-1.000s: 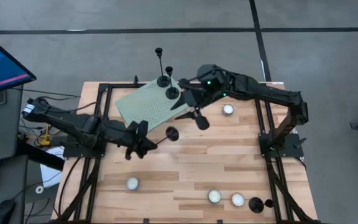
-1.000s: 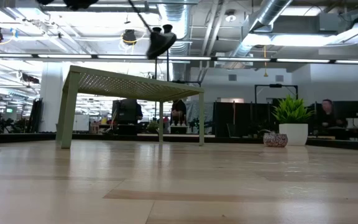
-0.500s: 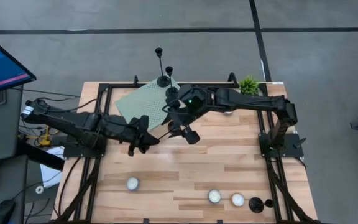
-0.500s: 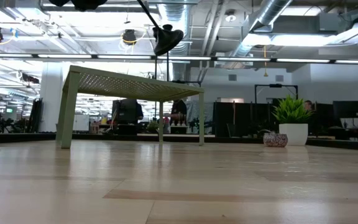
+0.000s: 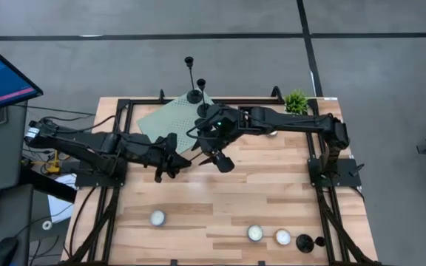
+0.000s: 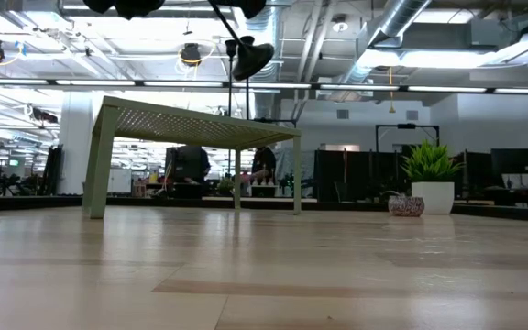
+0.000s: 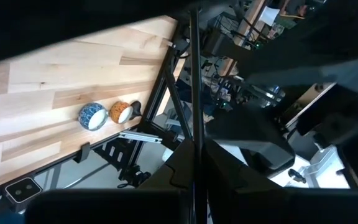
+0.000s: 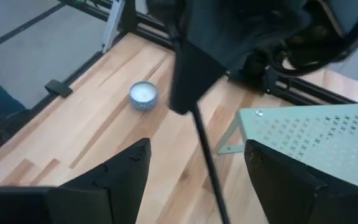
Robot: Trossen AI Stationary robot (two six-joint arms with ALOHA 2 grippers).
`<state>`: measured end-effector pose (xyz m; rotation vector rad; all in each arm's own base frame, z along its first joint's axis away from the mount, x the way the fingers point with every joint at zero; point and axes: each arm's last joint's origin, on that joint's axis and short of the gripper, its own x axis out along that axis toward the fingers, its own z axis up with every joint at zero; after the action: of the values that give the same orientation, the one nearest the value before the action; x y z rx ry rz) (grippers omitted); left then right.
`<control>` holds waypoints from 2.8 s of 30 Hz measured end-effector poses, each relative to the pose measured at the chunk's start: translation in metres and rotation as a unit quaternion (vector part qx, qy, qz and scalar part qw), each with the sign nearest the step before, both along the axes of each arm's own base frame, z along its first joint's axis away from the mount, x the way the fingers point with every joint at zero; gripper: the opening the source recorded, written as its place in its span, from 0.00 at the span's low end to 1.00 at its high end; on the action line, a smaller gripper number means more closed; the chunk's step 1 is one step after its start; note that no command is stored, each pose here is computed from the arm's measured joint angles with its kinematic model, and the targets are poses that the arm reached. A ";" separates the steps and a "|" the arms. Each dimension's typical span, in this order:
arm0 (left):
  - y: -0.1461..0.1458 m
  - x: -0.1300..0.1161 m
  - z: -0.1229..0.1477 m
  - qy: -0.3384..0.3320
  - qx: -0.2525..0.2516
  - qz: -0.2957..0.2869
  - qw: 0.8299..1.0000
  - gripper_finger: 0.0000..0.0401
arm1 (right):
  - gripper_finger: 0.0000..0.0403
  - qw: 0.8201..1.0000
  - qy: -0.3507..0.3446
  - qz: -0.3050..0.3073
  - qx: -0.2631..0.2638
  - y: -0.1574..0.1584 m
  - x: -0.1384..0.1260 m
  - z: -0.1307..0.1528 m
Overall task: Pick & Place candle stick holders
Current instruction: Put the black candle holder on the shelf
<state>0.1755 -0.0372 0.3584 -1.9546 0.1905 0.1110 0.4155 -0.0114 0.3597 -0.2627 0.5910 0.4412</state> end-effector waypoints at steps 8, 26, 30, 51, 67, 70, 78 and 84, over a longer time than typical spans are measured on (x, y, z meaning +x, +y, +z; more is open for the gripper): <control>0.000 0.000 0.001 -0.004 0.003 0.002 1.000 0.05 | 0.63 1.000 0.007 -0.009 -0.002 -0.006 -0.001 -0.001; -0.001 0.004 0.000 -0.004 0.001 0.008 1.000 0.05 | 0.52 1.000 0.010 -0.002 0.006 -0.004 0.013 -0.015; -0.001 0.004 0.000 -0.005 0.000 0.008 1.000 0.05 | 0.37 1.000 0.013 -0.003 0.011 -0.008 0.012 -0.015; -0.001 0.004 0.002 -0.016 0.021 0.000 1.000 0.08 | 0.02 1.000 0.007 0.006 -0.006 -0.004 0.013 -0.015; 0.004 0.001 0.010 -0.052 0.076 0.024 0.995 0.52 | 0.00 1.000 0.007 -0.015 -0.015 -0.004 0.008 -0.008; 0.009 -0.005 0.013 -0.061 0.074 0.032 0.995 0.56 | 0.00 0.999 0.011 -0.021 -0.032 -0.003 0.001 -0.003; 0.018 -0.014 0.016 -0.065 0.081 0.048 0.993 0.54 | 0.00 0.998 0.021 -0.014 -0.060 0.003 -0.016 0.010; 0.030 -0.028 0.021 -0.076 0.104 0.082 0.988 0.51 | 0.00 0.997 0.041 -0.011 -0.070 0.004 -0.035 0.021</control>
<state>0.1476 -0.0069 0.3793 -1.7594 -0.0805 0.0848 0.3804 -0.0079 0.3811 -0.3726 0.7049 0.3905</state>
